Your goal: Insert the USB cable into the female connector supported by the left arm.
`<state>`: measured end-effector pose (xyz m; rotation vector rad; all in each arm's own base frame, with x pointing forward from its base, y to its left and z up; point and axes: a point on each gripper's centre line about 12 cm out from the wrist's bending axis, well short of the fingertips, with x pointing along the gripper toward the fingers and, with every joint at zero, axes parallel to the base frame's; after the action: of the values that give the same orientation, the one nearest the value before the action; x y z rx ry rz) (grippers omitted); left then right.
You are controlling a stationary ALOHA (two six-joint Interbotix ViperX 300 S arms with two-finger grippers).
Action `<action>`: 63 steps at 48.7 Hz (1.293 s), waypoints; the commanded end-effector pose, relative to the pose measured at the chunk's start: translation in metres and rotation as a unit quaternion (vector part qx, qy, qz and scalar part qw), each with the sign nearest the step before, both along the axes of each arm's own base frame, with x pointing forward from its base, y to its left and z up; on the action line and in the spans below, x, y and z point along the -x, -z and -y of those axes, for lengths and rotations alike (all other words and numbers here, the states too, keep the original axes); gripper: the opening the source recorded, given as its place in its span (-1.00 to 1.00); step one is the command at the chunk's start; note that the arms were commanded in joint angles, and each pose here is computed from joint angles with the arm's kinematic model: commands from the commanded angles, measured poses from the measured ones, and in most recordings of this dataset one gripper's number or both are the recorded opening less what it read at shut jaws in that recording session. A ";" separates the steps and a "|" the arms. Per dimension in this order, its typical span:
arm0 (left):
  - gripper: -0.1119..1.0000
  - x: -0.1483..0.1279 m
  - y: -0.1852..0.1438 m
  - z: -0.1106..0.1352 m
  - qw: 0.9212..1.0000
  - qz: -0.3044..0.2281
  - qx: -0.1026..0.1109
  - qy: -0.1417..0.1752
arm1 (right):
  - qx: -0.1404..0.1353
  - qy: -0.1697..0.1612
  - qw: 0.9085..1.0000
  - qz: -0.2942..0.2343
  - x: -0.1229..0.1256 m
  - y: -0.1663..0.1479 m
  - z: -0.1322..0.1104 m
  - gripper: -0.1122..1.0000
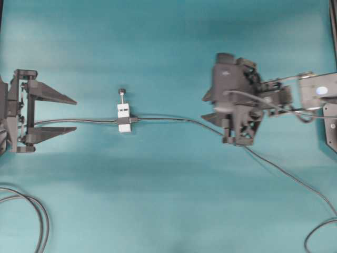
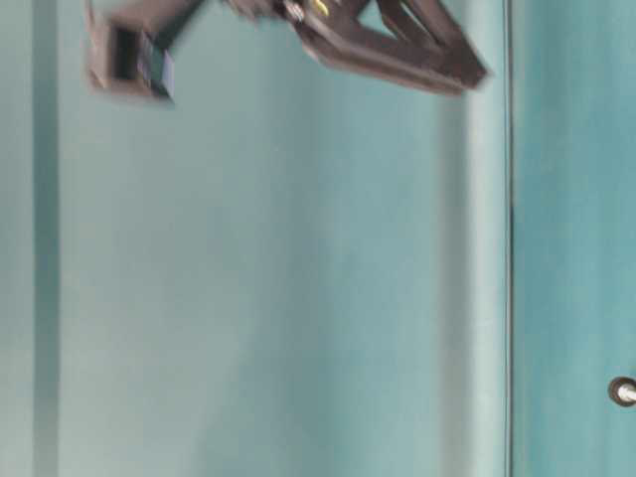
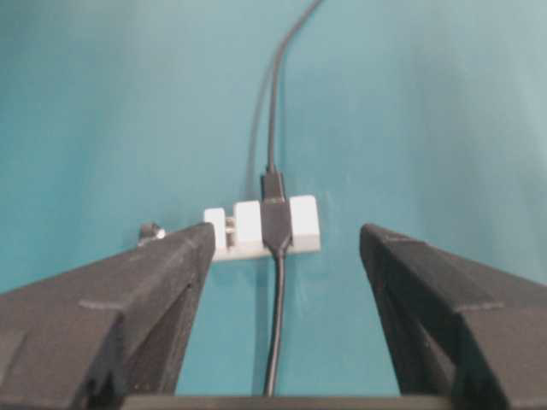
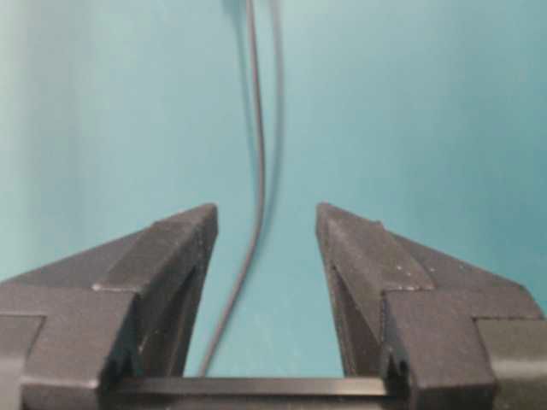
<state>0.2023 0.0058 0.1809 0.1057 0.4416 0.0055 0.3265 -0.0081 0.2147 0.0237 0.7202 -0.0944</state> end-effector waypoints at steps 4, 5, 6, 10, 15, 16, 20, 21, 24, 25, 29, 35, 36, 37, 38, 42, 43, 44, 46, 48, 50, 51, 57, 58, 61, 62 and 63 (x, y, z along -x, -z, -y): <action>0.58 -0.006 -0.023 0.001 1.000 0.012 0.006 0.000 | -0.013 -0.017 0.995 0.100 0.019 -0.017 0.000 0.13; 0.58 -0.006 -0.025 0.001 1.000 0.014 0.005 0.000 | -0.015 -0.019 0.993 0.113 0.023 -0.018 0.000 0.13; 0.58 -0.006 -0.026 0.001 1.000 0.015 0.005 0.000 | -0.017 -0.021 0.992 0.125 0.026 -0.018 0.000 0.14; 0.58 -0.007 -0.028 0.001 1.000 0.017 0.005 0.001 | -0.025 -0.031 0.983 0.181 0.043 -0.020 0.001 0.13; 0.58 -0.006 -0.027 0.001 1.000 0.016 0.004 0.001 | -0.030 -0.040 0.963 0.264 0.068 -0.027 0.002 0.12; 0.58 -0.006 -0.026 0.001 1.000 0.015 0.006 0.000 | -0.030 -0.041 0.960 0.275 0.073 -0.028 0.002 0.12; 0.58 -0.005 -0.025 0.001 1.000 0.013 0.008 -0.001 | -0.030 -0.042 0.953 0.297 0.092 -0.027 0.001 0.12; 0.58 -0.005 -0.025 0.001 1.000 0.013 0.008 -0.001 | -0.029 -0.042 0.953 0.299 0.097 -0.026 0.000 0.11; 0.58 -0.004 -0.023 0.001 1.000 0.013 0.007 0.000 | -0.028 -0.039 0.953 0.298 0.109 -0.022 0.000 0.10; 0.58 -0.004 -0.023 0.001 1.000 0.013 0.007 0.000 | -0.027 -0.038 0.953 0.299 0.112 -0.022 0.000 0.10; 0.58 -0.003 -0.023 0.001 1.000 0.018 0.009 -0.002 | -0.023 -0.030 0.954 0.298 0.126 -0.020 0.000 0.09; 0.58 -0.003 -0.037 0.002 0.998 0.066 0.008 0.002 | -0.012 -0.020 0.955 0.297 0.147 -0.015 0.002 0.10; 0.58 -0.003 -0.040 0.003 0.997 0.078 0.008 0.003 | -0.013 -0.018 0.955 0.296 0.150 -0.013 0.002 0.10; 0.58 -0.002 -0.043 0.004 0.996 0.089 0.007 0.006 | -0.013 -0.017 0.955 0.297 0.153 -0.011 0.002 0.10; 0.58 -0.001 -0.046 0.004 0.995 0.101 0.007 0.006 | -0.013 -0.015 0.955 0.296 0.156 -0.009 0.002 0.10; 0.58 0.004 -0.055 0.007 0.989 0.147 0.007 0.013 | -0.011 -0.013 0.953 0.301 0.166 -0.003 0.002 0.10; 0.58 0.005 -0.057 0.007 0.987 0.158 0.007 0.014 | -0.010 -0.013 0.953 0.304 0.168 -0.002 0.001 0.10; 0.58 0.007 -0.058 0.008 0.986 0.168 0.007 0.016 | -0.011 -0.012 0.952 0.306 0.170 -0.001 0.001 0.10; 0.58 0.010 -0.060 0.009 0.982 0.186 0.008 0.018 | -0.010 -0.013 0.950 0.311 0.172 0.000 0.001 0.10; 0.58 0.014 -0.061 0.011 0.979 0.202 0.009 0.023 | -0.009 -0.013 0.950 0.312 0.173 0.001 0.001 0.10; 0.58 0.018 -0.059 0.013 0.976 0.215 0.010 0.028 | -0.009 -0.012 0.951 0.310 0.174 0.003 0.001 0.10; 0.58 0.020 -0.058 0.013 0.975 0.219 0.010 0.029 | -0.009 -0.012 0.951 0.309 0.174 0.003 0.001 0.10; 0.58 0.026 -0.049 0.013 0.974 0.226 0.010 0.030 | -0.006 -0.015 0.953 0.301 0.175 0.010 0.001 0.10; 0.58 0.027 -0.048 0.013 0.974 0.226 0.010 0.030 | -0.006 -0.015 0.954 0.300 0.175 0.011 0.001 0.10; 0.58 0.028 -0.045 0.013 0.975 0.221 0.008 0.030 | -0.004 -0.014 0.954 0.300 0.176 0.011 0.001 0.10; 0.58 0.028 -0.044 0.013 0.975 0.220 0.008 0.030 | -0.004 -0.016 0.954 0.299 0.176 0.011 0.001 0.10; 0.58 0.028 -0.043 0.013 0.975 0.219 0.008 0.031 | -0.004 -0.015 0.954 0.299 0.176 0.012 0.001 0.10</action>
<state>0.1734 -0.0063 0.2223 0.1062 0.0064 -0.0314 0.1494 -0.0086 0.1989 0.0463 0.1220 -0.0494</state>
